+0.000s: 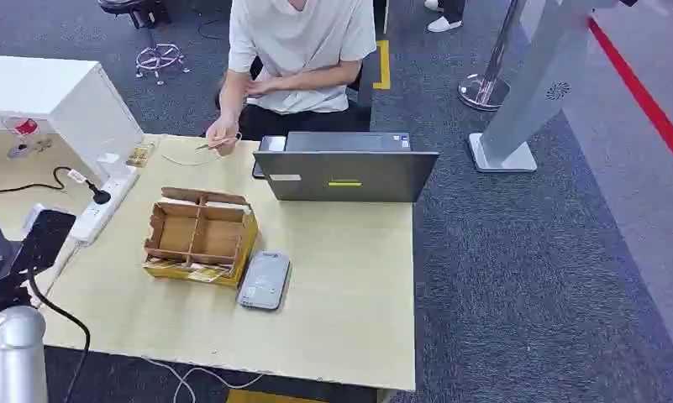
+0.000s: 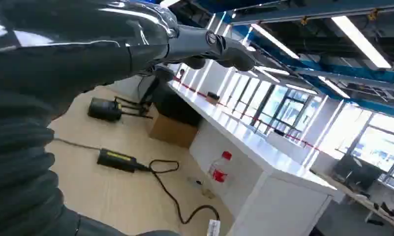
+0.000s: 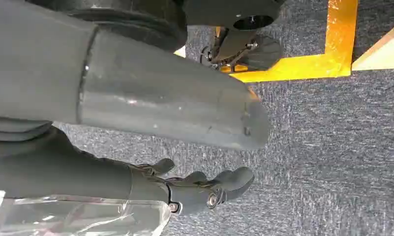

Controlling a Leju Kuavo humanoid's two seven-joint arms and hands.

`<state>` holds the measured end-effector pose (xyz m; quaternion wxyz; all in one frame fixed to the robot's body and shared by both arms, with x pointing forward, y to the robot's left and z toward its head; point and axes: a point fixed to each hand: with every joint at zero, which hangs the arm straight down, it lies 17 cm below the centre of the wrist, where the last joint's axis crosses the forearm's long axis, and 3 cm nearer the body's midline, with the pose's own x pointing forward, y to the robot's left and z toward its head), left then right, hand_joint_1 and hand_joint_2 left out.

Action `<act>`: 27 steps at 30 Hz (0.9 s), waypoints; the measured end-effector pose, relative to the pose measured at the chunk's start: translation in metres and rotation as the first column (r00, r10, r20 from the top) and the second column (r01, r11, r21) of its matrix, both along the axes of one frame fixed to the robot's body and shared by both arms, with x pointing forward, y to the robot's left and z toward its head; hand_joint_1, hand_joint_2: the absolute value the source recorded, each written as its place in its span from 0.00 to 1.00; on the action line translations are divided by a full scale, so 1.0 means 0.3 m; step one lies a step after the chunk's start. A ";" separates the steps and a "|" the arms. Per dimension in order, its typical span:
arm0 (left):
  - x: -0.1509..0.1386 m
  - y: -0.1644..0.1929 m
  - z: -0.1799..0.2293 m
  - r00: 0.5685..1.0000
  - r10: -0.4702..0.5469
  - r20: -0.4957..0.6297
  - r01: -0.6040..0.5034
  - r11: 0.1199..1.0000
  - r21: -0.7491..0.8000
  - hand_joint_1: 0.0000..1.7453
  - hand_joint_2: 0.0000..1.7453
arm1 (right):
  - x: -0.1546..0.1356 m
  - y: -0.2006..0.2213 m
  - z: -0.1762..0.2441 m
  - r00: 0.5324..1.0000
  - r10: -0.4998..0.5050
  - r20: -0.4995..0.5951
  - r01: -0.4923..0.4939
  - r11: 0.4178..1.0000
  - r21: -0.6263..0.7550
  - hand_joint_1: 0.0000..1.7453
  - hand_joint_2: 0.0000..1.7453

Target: Pass the card to the sensor for recognition and then transmit it.

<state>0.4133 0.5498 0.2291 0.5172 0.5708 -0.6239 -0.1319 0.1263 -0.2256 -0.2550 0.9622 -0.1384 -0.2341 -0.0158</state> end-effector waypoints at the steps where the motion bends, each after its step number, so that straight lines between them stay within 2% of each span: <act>1: 0.014 -0.004 0.007 1.000 0.005 -0.017 -0.005 1.000 0.031 0.00 1.00 | 0.001 0.000 0.000 1.000 0.003 0.000 -0.003 1.000 0.000 0.00 0.00; 8: 0.101 -0.010 0.074 0.994 0.067 -0.088 -0.046 0.972 0.229 0.00 1.00 | 0.002 0.012 -0.002 1.000 0.026 -0.009 -0.026 1.000 0.008 0.00 0.00; 16: 0.207 -0.036 0.123 0.979 0.152 -0.140 -0.076 0.894 0.441 0.00 1.00 | 0.002 0.022 -0.005 0.998 0.054 -0.021 -0.054 0.999 0.011 0.00 0.00; 26: 0.324 -0.162 0.086 0.964 0.198 -0.179 -0.047 0.787 0.616 0.00 1.00 | 0.001 0.027 -0.007 0.996 0.079 -0.033 -0.079 0.997 0.007 0.00 0.00; 27: 0.334 -0.183 0.074 0.963 0.195 -0.184 -0.040 0.784 0.620 1.00 1.00 | 0.000 0.027 -0.007 0.996 0.082 -0.034 -0.082 0.997 0.007 0.00 0.00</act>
